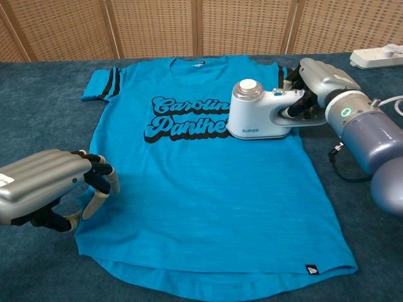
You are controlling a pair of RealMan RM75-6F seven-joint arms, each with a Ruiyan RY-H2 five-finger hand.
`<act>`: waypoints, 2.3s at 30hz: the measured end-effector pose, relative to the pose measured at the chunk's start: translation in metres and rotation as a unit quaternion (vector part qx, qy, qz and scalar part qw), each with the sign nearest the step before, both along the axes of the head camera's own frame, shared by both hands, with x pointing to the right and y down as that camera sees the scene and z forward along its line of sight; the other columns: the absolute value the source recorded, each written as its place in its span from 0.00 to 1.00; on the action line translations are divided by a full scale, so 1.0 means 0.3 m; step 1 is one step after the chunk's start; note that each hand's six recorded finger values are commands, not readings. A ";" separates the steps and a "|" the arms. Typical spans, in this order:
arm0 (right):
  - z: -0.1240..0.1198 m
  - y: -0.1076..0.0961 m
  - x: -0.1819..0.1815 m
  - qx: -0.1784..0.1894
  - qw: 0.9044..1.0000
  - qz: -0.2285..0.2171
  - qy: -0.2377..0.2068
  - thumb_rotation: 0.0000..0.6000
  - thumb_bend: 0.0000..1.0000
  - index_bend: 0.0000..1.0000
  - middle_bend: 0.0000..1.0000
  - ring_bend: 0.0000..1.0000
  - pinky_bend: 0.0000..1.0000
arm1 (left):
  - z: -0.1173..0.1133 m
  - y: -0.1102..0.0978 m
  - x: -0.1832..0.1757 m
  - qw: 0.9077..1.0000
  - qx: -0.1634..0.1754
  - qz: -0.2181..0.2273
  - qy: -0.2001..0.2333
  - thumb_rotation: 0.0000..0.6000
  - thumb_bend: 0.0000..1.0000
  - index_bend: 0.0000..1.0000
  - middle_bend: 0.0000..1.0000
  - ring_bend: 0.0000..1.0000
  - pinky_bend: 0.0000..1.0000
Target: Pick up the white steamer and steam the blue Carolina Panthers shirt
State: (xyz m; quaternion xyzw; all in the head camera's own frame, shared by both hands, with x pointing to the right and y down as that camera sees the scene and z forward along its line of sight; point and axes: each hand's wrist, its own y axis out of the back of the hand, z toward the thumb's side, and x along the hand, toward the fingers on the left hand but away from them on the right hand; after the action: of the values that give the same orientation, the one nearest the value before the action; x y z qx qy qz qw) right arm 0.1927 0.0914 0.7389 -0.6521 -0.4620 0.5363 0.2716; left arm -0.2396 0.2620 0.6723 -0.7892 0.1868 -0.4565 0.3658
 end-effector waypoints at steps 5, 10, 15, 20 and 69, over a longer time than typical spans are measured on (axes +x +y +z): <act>0.011 0.014 -0.009 -0.006 1.000 -0.004 0.000 1.00 0.37 0.70 0.70 0.72 0.66 | 0.000 -0.001 -0.004 1.000 0.000 -0.001 0.000 1.00 0.45 0.71 0.35 0.23 0.19; 0.008 0.028 -0.016 -0.007 1.000 -0.008 -0.002 1.00 0.37 0.70 0.70 0.72 0.66 | 0.002 0.000 -0.003 1.000 0.000 -0.001 0.000 1.00 0.45 0.71 0.35 0.23 0.19; -0.005 0.045 -0.028 -0.007 1.000 -0.014 -0.008 1.00 0.37 0.70 0.70 0.72 0.66 | 0.003 0.000 0.000 1.000 0.000 0.000 0.002 1.00 0.45 0.71 0.35 0.23 0.19; -0.025 0.088 -0.031 -0.009 1.000 -0.027 -0.014 1.00 0.37 0.70 0.70 0.72 0.66 | 0.006 0.002 0.002 1.000 -0.001 0.002 0.002 1.00 0.45 0.71 0.35 0.23 0.19; -0.034 0.152 -0.043 -0.015 0.999 -0.048 -0.020 1.00 0.36 0.70 0.70 0.71 0.64 | 0.010 0.003 -0.002 1.000 -0.001 0.001 0.001 1.00 0.45 0.71 0.35 0.23 0.19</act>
State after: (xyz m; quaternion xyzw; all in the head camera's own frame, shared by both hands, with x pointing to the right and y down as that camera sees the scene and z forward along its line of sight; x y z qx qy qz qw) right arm 0.1798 0.1370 0.7286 -0.6878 -0.4274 0.5168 0.2779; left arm -0.2403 0.2629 0.6753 -0.7905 0.1858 -0.4553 0.3650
